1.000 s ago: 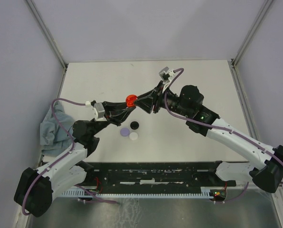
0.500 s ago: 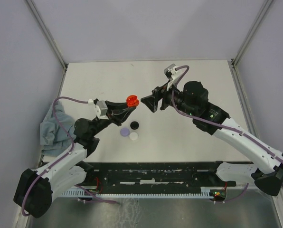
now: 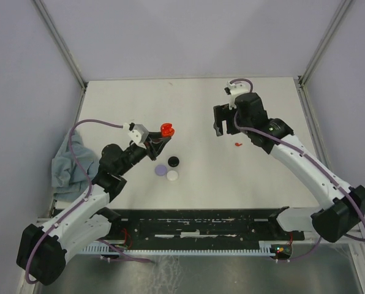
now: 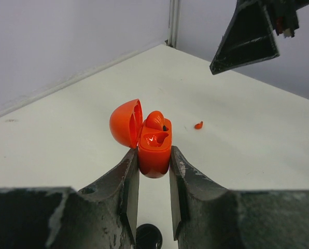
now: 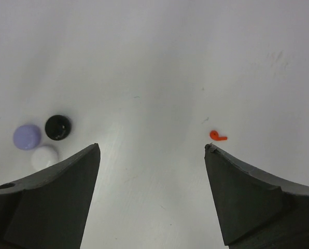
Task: Insert the wireless bluetooth earbuds into the charging case
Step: Place the earbud in the charging case, then pick up the earbud from the center of the board.
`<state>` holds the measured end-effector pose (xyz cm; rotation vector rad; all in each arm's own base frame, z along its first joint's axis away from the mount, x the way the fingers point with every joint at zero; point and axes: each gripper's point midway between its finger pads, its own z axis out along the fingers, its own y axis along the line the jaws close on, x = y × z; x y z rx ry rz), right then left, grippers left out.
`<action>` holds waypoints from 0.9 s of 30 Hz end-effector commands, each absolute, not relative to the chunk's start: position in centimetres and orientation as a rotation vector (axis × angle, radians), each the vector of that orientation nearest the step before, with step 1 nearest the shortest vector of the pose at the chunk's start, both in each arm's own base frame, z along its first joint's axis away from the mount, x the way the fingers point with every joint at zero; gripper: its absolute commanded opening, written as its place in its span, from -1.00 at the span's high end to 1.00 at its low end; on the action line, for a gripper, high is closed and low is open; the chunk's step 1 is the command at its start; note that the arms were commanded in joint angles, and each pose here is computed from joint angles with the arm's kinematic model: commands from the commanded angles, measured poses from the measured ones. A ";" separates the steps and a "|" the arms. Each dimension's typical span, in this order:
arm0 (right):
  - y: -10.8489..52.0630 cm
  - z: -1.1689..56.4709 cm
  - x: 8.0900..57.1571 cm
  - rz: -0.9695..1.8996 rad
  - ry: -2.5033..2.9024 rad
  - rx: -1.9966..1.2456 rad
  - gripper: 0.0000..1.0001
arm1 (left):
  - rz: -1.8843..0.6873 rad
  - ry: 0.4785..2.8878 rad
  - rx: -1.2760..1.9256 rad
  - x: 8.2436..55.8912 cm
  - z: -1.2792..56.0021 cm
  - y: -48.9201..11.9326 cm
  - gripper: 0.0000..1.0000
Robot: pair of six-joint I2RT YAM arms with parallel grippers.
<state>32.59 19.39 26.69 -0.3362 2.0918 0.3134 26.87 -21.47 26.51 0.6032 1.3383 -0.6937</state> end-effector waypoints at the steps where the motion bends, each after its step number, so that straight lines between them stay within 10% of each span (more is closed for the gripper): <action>1: 16.2 21.0 34.2 0.144 2.261 -0.302 -0.80 | -0.595 1.304 0.614 27.9 28.1 -20.8 0.95; 27: 11.8 2.8 41.3 0.345 2.704 -0.119 -0.59 | -0.621 1.247 0.564 27.5 28.9 -20.5 0.95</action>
